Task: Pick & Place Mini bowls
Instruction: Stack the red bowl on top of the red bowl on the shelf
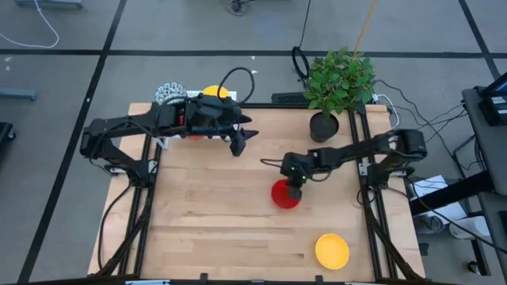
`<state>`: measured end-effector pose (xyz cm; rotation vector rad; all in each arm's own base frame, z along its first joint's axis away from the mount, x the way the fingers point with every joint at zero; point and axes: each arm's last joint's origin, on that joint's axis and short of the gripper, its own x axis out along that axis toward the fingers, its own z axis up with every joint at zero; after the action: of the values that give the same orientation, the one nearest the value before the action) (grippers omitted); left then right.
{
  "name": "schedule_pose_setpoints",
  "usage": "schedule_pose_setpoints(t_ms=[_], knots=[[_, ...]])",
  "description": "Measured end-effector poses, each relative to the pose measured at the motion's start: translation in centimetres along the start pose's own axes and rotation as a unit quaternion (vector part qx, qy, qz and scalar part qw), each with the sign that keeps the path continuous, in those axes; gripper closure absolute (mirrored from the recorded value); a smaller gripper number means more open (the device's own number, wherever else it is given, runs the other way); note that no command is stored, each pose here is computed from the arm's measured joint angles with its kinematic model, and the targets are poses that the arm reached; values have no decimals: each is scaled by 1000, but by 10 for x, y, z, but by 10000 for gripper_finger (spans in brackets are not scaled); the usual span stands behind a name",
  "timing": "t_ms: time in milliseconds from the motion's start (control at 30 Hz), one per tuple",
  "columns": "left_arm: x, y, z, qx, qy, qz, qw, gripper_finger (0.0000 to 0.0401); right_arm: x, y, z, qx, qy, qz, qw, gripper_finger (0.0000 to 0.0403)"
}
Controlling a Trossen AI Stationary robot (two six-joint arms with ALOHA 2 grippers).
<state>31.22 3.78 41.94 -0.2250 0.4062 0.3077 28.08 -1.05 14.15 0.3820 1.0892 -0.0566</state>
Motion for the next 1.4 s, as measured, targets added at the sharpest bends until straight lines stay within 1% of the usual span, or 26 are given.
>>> schedule_pose_setpoints(t_ms=[100, 200, 300, 400, 533, 667, 833, 967, 1067, 1133, 1233, 1267, 1400], knots=[[-1, -5, -2, 5, 6, -8, 1000, 158, 3, -7, 11, 15, -6, -10, 1000, 392], [-1, -9, -5, 9, 16, -11, 1000, 158, 5, -14, 20, 27, -11, -16, 999, 373], [-2, -12, -8, 14, 26, -14, 999, 158, 5, -20, 25, 36, -13, -19, 999, 340], [-3, -14, -12, 19, 43, -14, 999, 158, 2, -23, 31, 37, -23, -21, 999, 298], [-5, -15, -20, 34, 85, -9, 996, 158, -19, -22, 37, 30, -55, -16, 998, 245], [3, -20, -31, 58, 124, -7, 991, 158, -50, -14, 34, 25, -73, -12, 997, 216], [28, -33, -46, 122, 161, -35, 979, 158, -92, -2, 20, 22, -82, -5, 996, 213], [58, -42, -65, 202, 199, -49, 958, 158, -119, 9, 5, 27, -83, 4, 996, 219], [79, -50, -77, 250, 207, -63, 944, 158, -131, 17, -4, 34, -83, 15, 996, 221], [92, -55, -87, 274, 217, -90, 933, 158, -135, 23, -9, 33, -80, 25, 996, 221], [111, -65, -101, 292, 226, -138, 919, 158, -135, 32, -17, 33, -55, 31, 997, 222], [117, -69, -105, 292, 225, -148, 918, 158, -135, 35, -20, 30, -44, 33, 998, 222], [142, -86, -124, 259, 214, -175, 925, 158, -132, 46, -35, 17, 21, 42, 999, 222]])
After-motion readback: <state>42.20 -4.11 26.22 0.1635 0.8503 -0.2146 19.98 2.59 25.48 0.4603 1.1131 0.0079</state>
